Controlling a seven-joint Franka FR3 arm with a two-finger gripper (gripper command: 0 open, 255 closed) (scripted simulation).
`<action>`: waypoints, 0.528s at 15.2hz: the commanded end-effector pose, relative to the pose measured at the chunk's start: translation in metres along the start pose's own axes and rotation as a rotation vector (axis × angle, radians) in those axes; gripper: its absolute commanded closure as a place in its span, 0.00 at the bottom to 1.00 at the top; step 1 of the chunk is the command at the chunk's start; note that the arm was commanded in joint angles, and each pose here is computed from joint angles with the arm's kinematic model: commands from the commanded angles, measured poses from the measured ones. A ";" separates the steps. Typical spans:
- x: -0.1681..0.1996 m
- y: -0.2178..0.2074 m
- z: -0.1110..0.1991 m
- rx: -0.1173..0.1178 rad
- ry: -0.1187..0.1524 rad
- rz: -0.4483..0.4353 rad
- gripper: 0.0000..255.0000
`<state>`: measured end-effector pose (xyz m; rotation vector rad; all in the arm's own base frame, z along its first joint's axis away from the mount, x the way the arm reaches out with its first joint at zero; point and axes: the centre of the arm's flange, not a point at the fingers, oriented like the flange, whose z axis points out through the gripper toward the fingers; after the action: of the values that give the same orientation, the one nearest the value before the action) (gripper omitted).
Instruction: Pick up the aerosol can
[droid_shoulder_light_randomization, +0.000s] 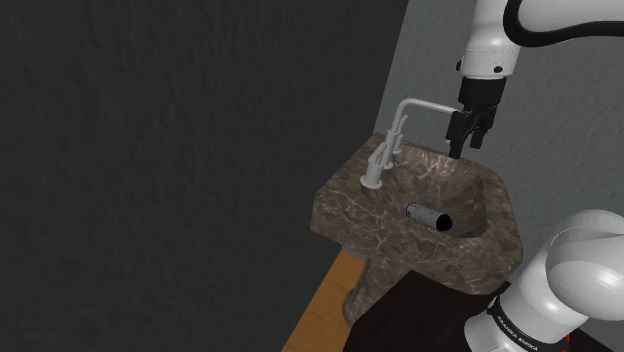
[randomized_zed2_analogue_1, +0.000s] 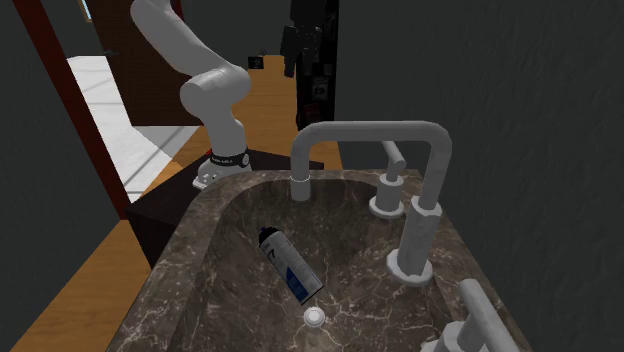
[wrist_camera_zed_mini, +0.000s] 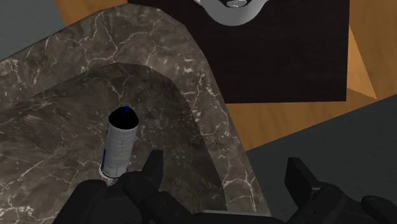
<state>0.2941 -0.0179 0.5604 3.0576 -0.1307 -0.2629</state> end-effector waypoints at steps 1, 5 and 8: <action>0.000 0.000 0.000 0.000 0.000 0.000 0.00; 0.031 0.029 0.038 0.010 -0.038 0.013 0.00; 0.053 0.051 0.067 0.017 -0.066 0.024 0.00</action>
<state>0.3237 -0.0662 0.5007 3.0626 -0.1677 -0.3499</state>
